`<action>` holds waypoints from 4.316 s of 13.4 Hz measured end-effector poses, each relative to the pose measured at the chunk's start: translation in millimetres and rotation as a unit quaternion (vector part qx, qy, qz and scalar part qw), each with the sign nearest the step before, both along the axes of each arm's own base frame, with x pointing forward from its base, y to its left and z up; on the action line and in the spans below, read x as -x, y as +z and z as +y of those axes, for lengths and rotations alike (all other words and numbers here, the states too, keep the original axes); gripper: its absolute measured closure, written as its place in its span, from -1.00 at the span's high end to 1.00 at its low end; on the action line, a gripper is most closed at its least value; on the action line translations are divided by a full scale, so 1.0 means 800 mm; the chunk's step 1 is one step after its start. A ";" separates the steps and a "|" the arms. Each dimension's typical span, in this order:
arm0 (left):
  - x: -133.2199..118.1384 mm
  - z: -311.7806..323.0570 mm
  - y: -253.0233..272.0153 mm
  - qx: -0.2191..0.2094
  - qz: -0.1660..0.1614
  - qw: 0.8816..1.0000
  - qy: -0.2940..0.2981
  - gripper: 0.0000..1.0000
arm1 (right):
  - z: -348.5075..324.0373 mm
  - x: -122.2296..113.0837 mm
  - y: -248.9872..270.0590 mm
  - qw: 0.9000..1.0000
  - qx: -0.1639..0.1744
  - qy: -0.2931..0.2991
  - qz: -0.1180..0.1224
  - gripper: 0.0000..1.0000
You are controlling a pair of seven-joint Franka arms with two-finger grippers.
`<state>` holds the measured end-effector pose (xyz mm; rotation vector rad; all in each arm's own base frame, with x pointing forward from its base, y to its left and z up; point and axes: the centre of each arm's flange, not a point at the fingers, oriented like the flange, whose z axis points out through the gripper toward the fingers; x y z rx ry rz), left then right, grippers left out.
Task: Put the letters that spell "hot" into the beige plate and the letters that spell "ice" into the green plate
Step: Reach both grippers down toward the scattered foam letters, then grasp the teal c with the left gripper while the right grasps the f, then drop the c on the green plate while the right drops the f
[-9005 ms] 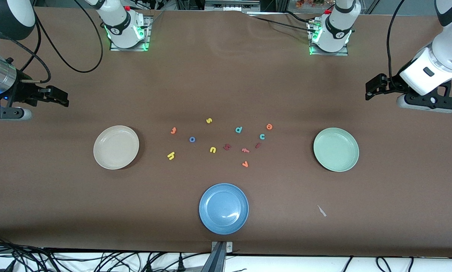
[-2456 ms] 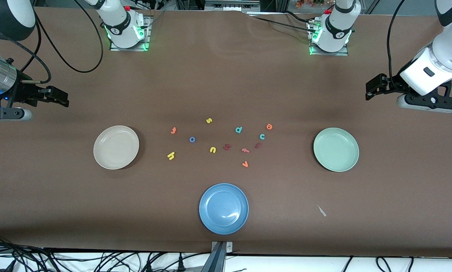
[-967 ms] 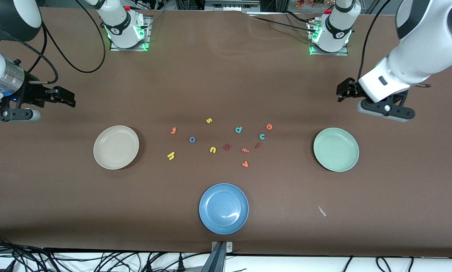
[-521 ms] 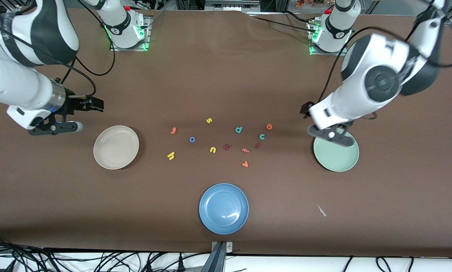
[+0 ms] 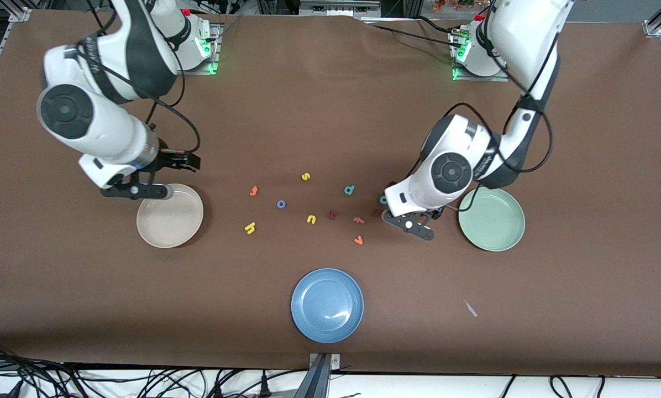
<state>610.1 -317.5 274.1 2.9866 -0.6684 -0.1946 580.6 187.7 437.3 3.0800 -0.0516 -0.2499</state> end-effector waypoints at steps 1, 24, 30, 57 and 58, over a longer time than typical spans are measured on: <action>0.005 -0.011 -0.019 0.000 0.002 1.000 -0.006 0.80 | 0.007 0.004 -0.015 1.000 0.000 -0.007 -0.004 1.00; 0.083 -0.039 -0.127 0.009 -0.007 0.999 -0.030 0.05 | 0.127 0.086 -0.299 0.987 0.000 -0.160 -0.030 0.91; 0.079 -0.037 -0.122 0.009 -0.011 1.000 -0.017 -0.72 | 0.130 0.075 -0.317 0.986 -0.002 -0.163 -0.029 0.74; -0.017 0.313 -0.008 -0.056 0.066 0.994 0.059 0.67 | 0.096 0.031 -0.287 0.998 0.009 -0.061 -0.010 -0.64; -0.018 0.309 -0.007 -0.055 0.065 0.995 0.057 0.89 | 0.070 0.021 -0.270 1.000 0.012 -0.020 -0.005 -0.64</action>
